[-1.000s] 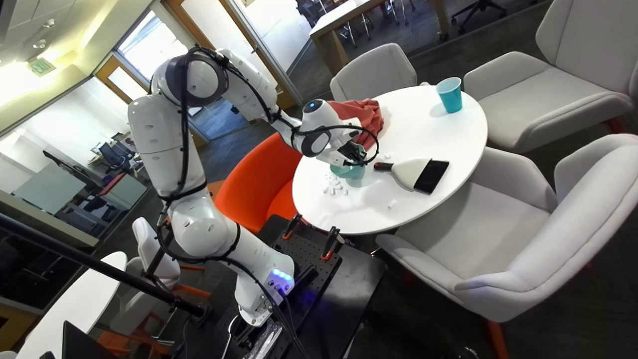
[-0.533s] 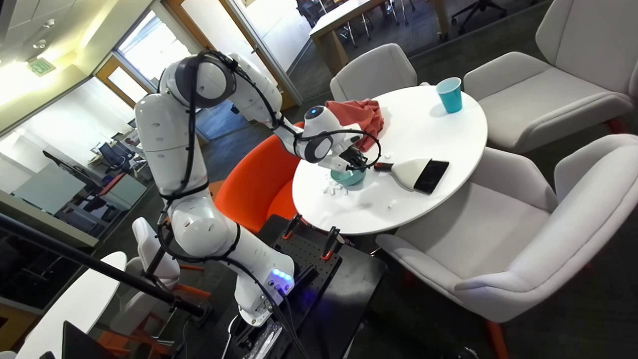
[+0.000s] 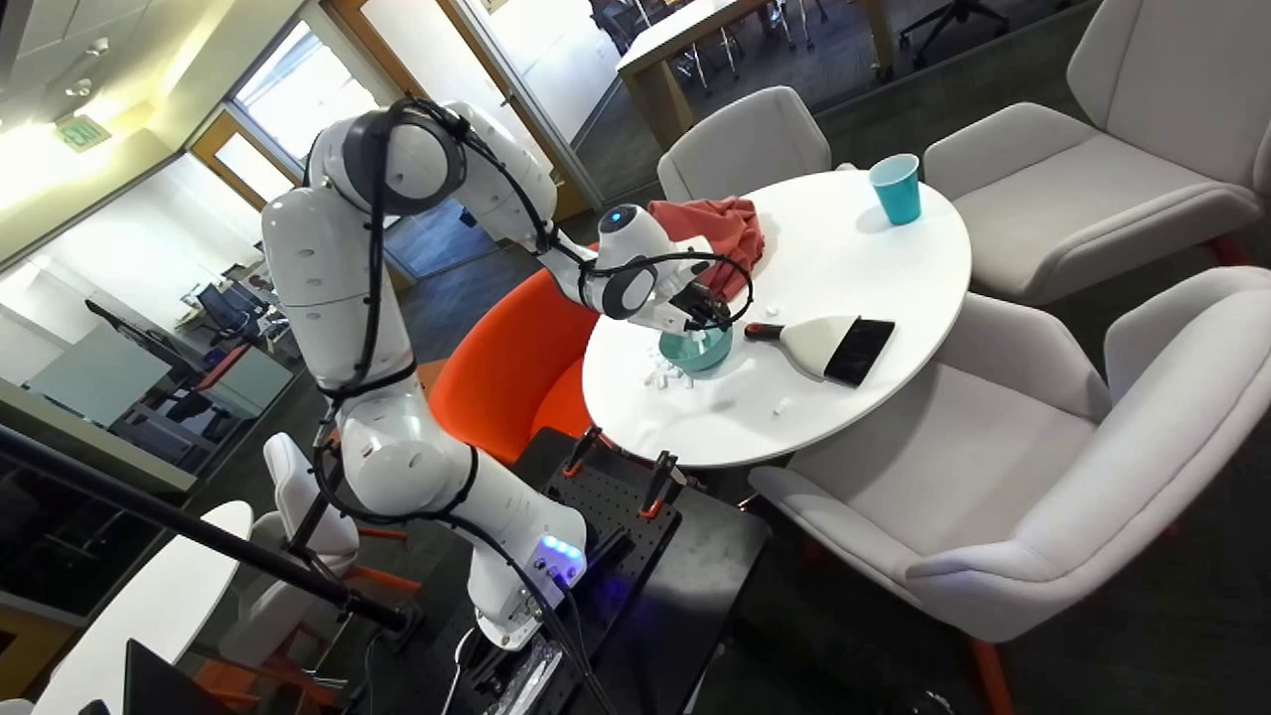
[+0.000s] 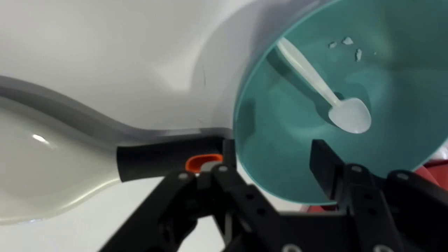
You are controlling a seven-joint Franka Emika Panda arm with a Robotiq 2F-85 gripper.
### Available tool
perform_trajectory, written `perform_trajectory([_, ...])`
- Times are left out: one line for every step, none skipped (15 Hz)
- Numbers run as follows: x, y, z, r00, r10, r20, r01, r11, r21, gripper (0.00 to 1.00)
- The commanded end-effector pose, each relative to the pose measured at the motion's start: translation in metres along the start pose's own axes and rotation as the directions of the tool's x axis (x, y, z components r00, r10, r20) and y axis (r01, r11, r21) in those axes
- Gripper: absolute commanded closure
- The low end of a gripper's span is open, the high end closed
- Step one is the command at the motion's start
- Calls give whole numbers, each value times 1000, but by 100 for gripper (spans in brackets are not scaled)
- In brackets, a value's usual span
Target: Move the blue bowl forward.
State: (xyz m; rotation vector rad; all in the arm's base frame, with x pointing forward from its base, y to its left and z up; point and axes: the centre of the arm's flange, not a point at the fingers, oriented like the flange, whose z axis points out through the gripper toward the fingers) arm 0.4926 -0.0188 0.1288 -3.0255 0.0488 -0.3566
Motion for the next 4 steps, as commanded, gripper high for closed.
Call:
perform_trajectory([-1,4,-50,999,-36,-8,37,997,64,11])
perform_trajectory([1,5,-57,999,-44,6,44,996,76,5])
perform_trajectory([3,6,-63,999,-50,14,48,995,87,0])
perform_trajectory([4,7,-70,998,-56,26,53,994,92,0])
